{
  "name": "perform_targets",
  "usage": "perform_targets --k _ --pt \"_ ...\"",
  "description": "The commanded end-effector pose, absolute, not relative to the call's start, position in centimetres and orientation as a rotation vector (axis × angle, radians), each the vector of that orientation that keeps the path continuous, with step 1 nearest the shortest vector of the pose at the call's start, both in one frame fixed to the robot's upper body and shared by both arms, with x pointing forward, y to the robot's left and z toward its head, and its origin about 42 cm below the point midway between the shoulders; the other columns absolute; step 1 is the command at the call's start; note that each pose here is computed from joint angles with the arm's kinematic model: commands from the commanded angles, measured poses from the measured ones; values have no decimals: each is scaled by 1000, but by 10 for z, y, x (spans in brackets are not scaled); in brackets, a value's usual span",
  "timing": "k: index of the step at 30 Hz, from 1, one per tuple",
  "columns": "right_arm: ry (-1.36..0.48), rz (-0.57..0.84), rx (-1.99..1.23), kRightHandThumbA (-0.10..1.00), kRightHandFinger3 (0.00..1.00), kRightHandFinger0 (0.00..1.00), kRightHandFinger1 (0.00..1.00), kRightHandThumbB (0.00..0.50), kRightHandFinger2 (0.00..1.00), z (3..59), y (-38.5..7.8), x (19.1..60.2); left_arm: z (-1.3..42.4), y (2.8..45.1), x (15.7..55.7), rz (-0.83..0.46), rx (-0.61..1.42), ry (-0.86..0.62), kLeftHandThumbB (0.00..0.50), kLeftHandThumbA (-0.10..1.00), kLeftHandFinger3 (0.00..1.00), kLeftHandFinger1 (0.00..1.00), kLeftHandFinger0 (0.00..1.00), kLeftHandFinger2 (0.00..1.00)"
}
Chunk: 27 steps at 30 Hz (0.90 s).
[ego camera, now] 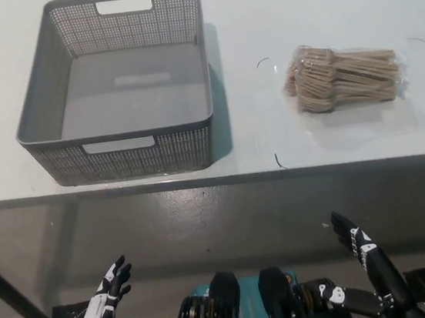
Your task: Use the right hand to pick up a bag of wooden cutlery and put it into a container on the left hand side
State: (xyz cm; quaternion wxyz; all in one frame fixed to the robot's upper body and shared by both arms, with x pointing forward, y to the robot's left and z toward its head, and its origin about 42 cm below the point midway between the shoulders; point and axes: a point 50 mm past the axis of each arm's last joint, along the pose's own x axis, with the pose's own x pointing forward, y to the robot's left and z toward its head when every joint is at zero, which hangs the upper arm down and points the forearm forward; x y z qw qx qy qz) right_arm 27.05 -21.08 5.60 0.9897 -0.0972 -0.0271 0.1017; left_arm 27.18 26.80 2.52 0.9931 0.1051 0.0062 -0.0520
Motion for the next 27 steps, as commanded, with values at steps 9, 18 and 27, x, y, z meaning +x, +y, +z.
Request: perform_targets --k 9,18,27 --pt "-240 298 -500 1000 1000 1000 1000 381 1000 145 -237 283 44 278 288 -121 262 -90 218 1000 1000 1000 1000 1000" --pt "-407 221 -651 1000 1000 1000 1000 341 1000 216 -265 302 48 280 292 -120 259 -92 219 1000 1000 1000 1000 1000" --pt "-421 185 -826 1000 1000 1000 1000 317 1000 287 -294 344 51 283 293 -111 274 -88 225 1000 1000 1000 1000 1000"
